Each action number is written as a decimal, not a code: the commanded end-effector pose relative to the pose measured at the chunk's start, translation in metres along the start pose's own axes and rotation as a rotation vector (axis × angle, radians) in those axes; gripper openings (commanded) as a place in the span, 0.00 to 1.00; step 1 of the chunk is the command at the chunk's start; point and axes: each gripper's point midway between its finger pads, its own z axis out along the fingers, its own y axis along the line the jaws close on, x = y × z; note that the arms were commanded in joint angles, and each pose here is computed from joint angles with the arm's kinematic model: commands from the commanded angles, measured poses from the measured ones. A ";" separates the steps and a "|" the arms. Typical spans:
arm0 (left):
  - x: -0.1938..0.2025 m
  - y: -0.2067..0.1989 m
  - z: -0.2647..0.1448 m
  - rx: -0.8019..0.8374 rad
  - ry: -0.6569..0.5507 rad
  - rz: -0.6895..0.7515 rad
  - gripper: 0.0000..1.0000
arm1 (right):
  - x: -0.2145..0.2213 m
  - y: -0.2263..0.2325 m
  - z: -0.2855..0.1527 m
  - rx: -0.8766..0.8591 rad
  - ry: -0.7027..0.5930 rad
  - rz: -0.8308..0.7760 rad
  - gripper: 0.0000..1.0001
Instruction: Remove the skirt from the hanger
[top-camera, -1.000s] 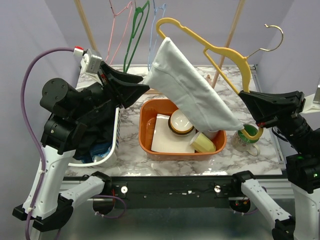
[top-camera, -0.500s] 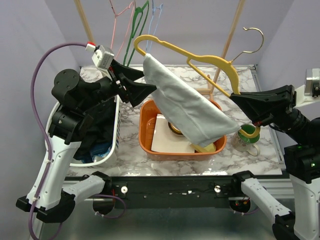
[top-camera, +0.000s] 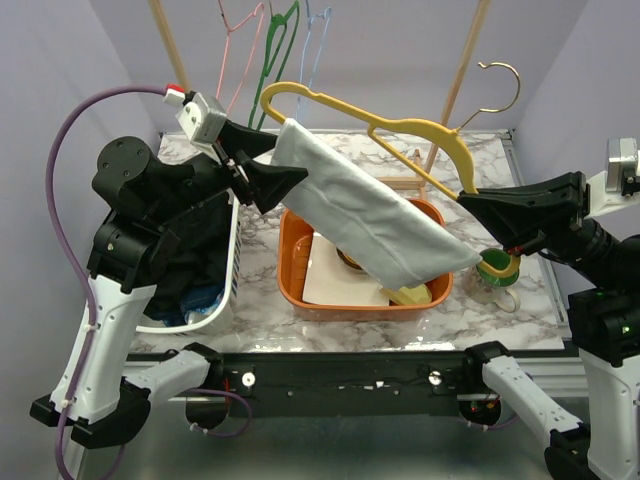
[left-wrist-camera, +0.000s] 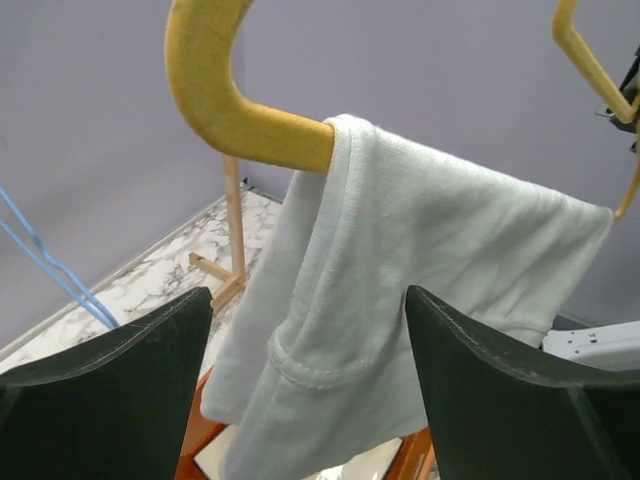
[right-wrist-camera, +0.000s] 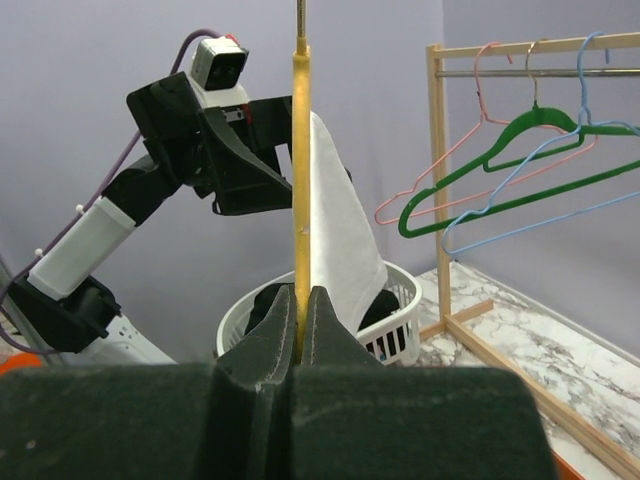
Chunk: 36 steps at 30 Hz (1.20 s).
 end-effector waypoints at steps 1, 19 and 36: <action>-0.001 -0.021 -0.003 0.110 -0.011 -0.017 0.69 | -0.015 0.004 0.001 -0.013 -0.052 -0.051 0.01; -0.016 -0.054 -0.009 0.251 -0.071 -0.188 0.00 | 0.001 -0.041 0.002 0.158 -0.063 -0.049 0.01; -0.017 -0.059 -0.014 0.265 -0.091 -0.223 0.00 | 0.000 -0.056 0.004 0.213 -0.094 -0.037 0.01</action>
